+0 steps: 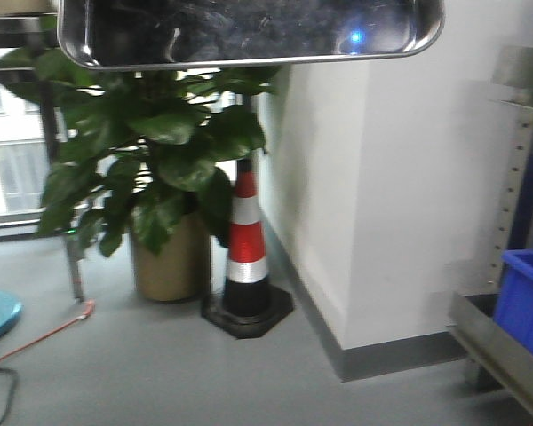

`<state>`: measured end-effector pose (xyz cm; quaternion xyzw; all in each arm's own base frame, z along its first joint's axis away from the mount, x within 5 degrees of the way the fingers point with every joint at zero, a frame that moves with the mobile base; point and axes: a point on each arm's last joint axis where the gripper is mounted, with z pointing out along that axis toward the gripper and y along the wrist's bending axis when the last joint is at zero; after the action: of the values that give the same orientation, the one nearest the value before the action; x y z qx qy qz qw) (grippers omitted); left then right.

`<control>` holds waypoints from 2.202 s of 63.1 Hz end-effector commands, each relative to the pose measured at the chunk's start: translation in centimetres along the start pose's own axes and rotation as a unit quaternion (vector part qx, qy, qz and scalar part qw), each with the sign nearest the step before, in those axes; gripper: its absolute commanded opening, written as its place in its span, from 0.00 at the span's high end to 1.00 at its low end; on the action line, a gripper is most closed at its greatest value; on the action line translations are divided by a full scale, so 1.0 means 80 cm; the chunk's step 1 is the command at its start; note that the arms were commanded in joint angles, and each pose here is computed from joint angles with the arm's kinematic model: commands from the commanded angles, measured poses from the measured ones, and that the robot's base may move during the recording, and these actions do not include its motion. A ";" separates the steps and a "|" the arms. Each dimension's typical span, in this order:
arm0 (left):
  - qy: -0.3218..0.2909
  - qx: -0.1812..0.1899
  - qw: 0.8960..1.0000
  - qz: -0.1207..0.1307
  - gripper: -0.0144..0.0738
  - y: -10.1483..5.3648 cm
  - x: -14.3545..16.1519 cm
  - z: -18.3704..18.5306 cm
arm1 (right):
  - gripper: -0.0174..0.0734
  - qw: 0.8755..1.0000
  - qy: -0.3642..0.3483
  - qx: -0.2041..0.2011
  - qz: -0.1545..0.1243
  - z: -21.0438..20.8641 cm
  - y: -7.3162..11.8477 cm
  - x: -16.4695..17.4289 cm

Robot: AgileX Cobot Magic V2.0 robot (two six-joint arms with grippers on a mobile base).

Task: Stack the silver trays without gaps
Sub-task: 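Keep holding the tray while the base turns toward the other shelf, then position the held tray above the larger grey tray on the shelf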

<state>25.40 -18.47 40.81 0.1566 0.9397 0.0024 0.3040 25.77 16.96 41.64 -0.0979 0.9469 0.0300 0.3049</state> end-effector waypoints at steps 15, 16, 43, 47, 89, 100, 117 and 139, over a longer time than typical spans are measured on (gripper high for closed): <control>-0.007 0.020 1.000 0.014 0.89 -0.002 0.002 -0.024 | 0.75 1.000 -0.016 -0.018 -0.003 -0.031 -0.003 0.001; -0.006 0.020 1.000 0.014 0.89 -0.003 0.002 -0.023 | 0.75 1.000 -0.016 -0.018 -0.003 -0.031 -0.003 0.001; -0.004 0.019 1.000 0.015 0.89 -0.003 0.002 -0.021 | 0.75 1.000 -0.016 -0.018 -0.003 -0.031 -0.003 0.001; -0.004 0.019 1.000 0.015 0.89 -0.003 0.002 -0.021 | 0.75 1.000 -0.016 -0.018 -0.003 -0.031 -0.003 0.001; -0.003 0.019 1.000 0.015 0.89 -0.004 0.002 -0.020 | 0.75 1.000 -0.016 -0.018 -0.003 -0.031 -0.003 0.001; -0.003 0.019 1.000 0.015 0.89 -0.004 0.002 -0.020 | 0.75 1.000 -0.016 -0.018 -0.003 -0.031 -0.003 0.001; -0.003 0.019 1.000 0.015 0.89 -0.004 0.002 -0.020 | 0.75 1.000 -0.016 -0.018 -0.003 -0.031 -0.003 0.001; -0.003 0.019 1.000 0.015 0.89 -0.004 0.002 -0.020 | 0.75 1.000 -0.016 -0.018 -0.003 -0.031 -0.003 0.001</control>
<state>25.60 -18.65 40.52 0.1575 0.9408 0.0048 0.3002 25.77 16.95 41.65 -0.1006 0.9465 0.0285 0.3054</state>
